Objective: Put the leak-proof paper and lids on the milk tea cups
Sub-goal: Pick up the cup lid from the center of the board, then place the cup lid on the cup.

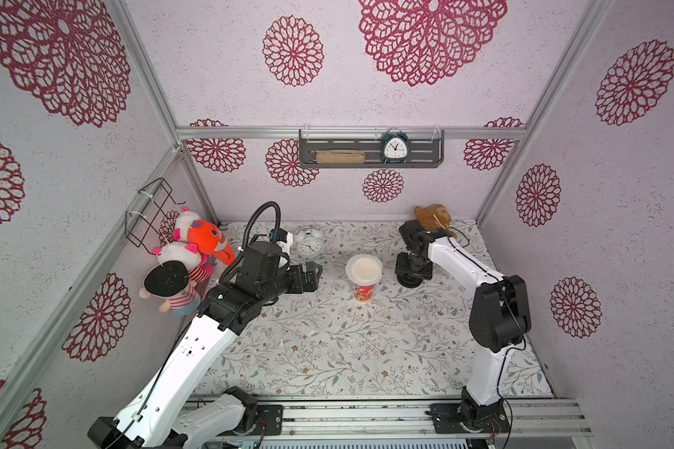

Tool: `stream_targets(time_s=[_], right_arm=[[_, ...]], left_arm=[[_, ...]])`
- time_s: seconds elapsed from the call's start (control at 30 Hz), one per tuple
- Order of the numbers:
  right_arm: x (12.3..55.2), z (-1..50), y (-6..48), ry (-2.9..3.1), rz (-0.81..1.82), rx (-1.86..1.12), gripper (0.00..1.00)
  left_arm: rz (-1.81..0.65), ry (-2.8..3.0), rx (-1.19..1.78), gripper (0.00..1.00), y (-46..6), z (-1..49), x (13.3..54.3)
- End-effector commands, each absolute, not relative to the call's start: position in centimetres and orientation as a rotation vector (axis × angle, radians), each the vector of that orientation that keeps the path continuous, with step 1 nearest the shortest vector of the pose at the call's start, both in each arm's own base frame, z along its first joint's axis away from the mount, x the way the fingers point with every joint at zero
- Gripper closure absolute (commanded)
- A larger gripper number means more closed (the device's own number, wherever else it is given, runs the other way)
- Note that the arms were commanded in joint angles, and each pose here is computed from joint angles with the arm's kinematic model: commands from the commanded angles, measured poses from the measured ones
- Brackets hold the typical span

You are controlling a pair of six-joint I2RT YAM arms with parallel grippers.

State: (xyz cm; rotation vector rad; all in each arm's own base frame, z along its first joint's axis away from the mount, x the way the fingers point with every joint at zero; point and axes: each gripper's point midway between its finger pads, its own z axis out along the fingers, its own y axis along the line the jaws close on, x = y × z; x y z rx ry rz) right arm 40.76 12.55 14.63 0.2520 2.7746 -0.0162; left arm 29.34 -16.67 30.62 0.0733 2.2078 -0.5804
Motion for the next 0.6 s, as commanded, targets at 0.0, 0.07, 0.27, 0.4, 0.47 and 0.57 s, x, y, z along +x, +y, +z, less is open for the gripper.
stream_targets(time_s=[0.0, 0.07, 0.27, 0.4, 0.47, 0.57], right_arm=[[39.1, 20.9, 11.8, 2.710, -0.047, 0.142, 0.32], [38.6, 23.0, 12.6, 2.694, -0.031, 0.080, 0.32], [37.2, 28.1, 16.5, 2.651, 0.015, -0.124, 0.33], [36.2, 29.6, 19.9, 2.636, 0.069, -0.254, 0.33], [35.9, 29.6, 21.3, 2.641, 0.084, -0.307, 0.33], [35.6, 29.0, 23.3, 2.649, 0.107, -0.372, 0.33]], left_arm=[[-0.579, 2.184, 0.082, 0.03, -16.7, 31.2, 29.3], [-0.579, 2.187, 0.082, 0.03, -16.7, 31.1, 29.3], [-0.589, 2.192, 0.088, 0.03, -17.0, 31.0, 29.4], [-0.593, 2.192, 0.087, 0.03, -17.1, 30.9, 29.5], [-0.593, 2.194, 0.087, 0.03, -17.1, 30.9, 29.5], [-0.593, 2.193, 0.086, 0.03, -17.1, 30.9, 29.5]])
